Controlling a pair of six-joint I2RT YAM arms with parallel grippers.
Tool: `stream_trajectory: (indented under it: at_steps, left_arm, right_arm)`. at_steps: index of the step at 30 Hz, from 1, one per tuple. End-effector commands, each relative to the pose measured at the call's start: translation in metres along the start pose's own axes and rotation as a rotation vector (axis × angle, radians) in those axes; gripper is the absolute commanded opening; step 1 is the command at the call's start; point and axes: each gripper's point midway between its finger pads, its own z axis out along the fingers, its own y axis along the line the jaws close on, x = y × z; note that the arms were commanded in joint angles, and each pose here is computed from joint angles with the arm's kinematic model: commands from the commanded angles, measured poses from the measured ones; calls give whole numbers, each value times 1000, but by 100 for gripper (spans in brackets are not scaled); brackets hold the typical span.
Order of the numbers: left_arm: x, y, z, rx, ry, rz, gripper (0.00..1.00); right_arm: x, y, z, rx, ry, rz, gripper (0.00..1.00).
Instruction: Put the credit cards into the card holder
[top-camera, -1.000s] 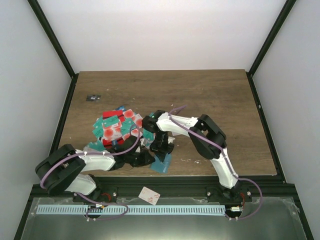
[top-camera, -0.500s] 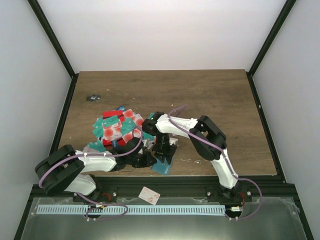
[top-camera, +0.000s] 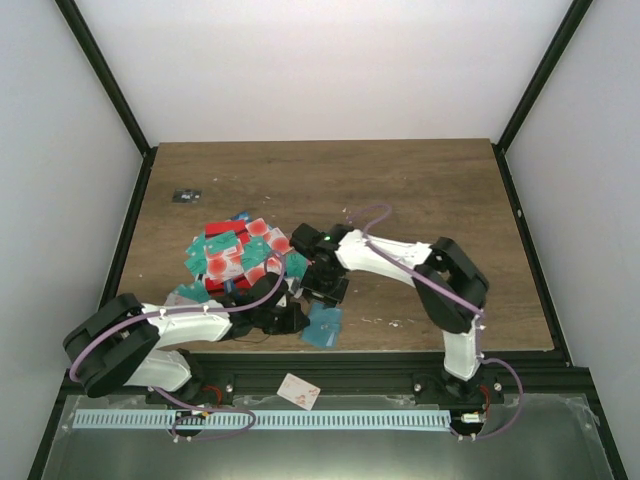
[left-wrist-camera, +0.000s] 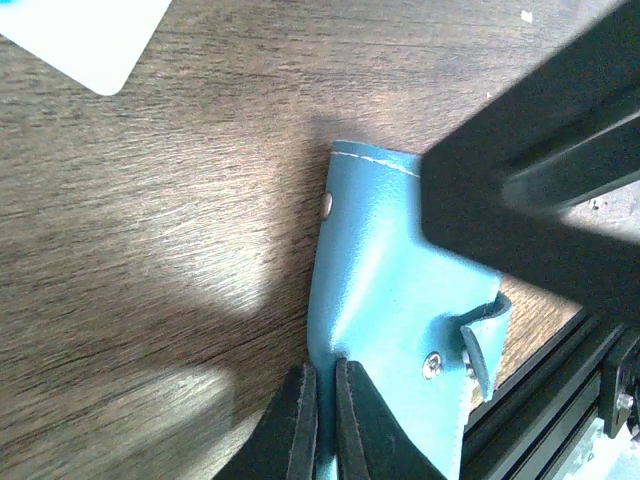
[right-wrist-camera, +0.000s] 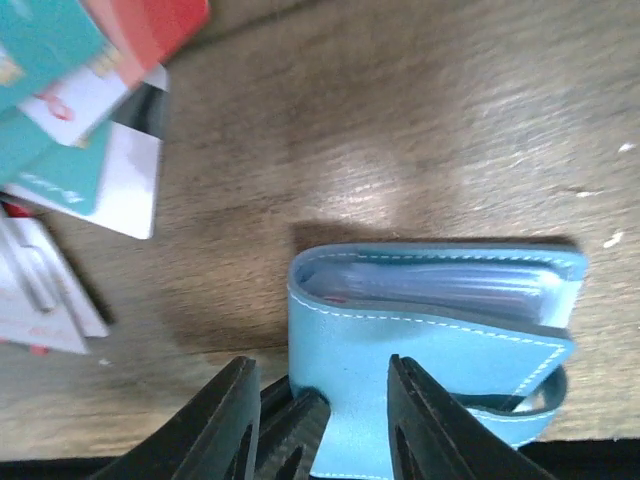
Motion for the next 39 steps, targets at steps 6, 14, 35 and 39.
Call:
stream_trajectory:
  at_steps: [6, 14, 35, 39]
  left_arm:
    - [5, 1, -11, -73, 47, 46, 8]
    - [-10, -30, -27, -60, 52, 125, 29]
    - [2, -54, 4, -7, 214, 224, 34]
    - [1, -56, 9, -6, 213, 219, 33]
  right_arm:
    - [-13, -33, -40, -228, -187, -167, 34]
    - [30, -71, -10, -408, -87, -384, 27]
    - [27, -55, -19, -571, -107, -460, 28]
    - [26, -55, -14, -563, -97, -463, 28]
